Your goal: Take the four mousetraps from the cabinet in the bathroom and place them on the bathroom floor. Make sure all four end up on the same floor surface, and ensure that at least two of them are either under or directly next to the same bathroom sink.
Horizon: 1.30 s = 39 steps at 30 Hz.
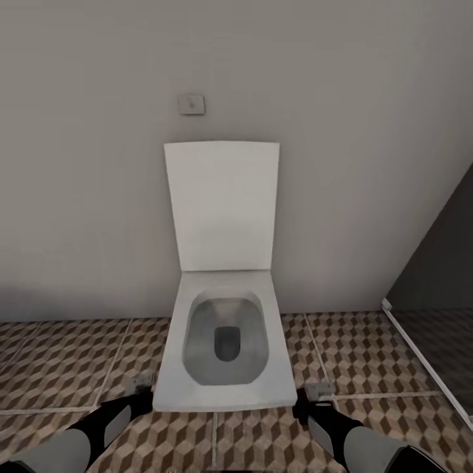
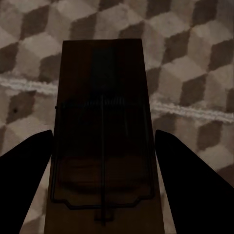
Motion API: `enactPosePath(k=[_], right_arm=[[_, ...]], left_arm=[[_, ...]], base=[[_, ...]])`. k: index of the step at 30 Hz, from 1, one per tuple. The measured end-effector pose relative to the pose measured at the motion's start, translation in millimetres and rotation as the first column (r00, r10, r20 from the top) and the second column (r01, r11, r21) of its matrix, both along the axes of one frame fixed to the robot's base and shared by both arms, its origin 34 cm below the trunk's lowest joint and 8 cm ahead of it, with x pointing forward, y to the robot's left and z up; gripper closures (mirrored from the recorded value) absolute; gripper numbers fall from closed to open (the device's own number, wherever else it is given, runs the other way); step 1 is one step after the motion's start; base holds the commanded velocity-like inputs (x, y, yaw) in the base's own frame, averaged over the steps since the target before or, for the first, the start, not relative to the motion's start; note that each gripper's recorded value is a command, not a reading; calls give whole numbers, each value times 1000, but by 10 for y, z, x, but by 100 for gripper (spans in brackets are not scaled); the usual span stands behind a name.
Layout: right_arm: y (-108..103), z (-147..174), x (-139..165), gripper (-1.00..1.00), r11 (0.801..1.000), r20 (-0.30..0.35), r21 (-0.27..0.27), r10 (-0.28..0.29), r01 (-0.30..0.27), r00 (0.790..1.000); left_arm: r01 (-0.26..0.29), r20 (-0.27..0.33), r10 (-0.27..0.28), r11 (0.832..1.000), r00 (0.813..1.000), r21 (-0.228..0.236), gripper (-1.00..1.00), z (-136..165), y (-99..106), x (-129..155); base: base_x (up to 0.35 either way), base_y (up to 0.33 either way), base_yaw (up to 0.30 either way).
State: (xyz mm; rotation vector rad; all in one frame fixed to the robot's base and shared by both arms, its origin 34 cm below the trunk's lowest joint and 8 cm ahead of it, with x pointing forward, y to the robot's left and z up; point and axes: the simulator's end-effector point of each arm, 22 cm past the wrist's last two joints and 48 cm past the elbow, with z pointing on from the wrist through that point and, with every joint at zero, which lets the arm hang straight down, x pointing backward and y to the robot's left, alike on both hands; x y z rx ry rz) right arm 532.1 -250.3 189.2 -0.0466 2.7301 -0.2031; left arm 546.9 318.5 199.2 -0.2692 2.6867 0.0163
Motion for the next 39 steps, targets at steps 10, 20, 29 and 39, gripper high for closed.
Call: enactPosePath(k=[10, 20, 29, 39], right_arm=[[-36, -152, -40, 100, 1000, 5, -7, -7, 7, 1000], [-28, -315, -115, 100, 1000, -24, -4, -7, 7, 1000], [2, -342, 68, 100, 1000, -35, 21, 7, -7, 999], [-157, -407, 163, 100, 1000, -39, 4, -1, 1, 999]], left_arm=[[2, -39, -2, 1000, 999, 2, 100, -197, 2, -126], [3, -80, -2, 1000, 997, 6, 100, -389, 25, -262], [4, -116, -4, 1000, 993, 6, 100, -556, 25, -387], [5, -145, -4, 1000, 989, 8, 100, -695, 26, -489]], base=[[0, 0, 0], [0, 0, 0], [0, 0, 0], [0, 0, 0]])
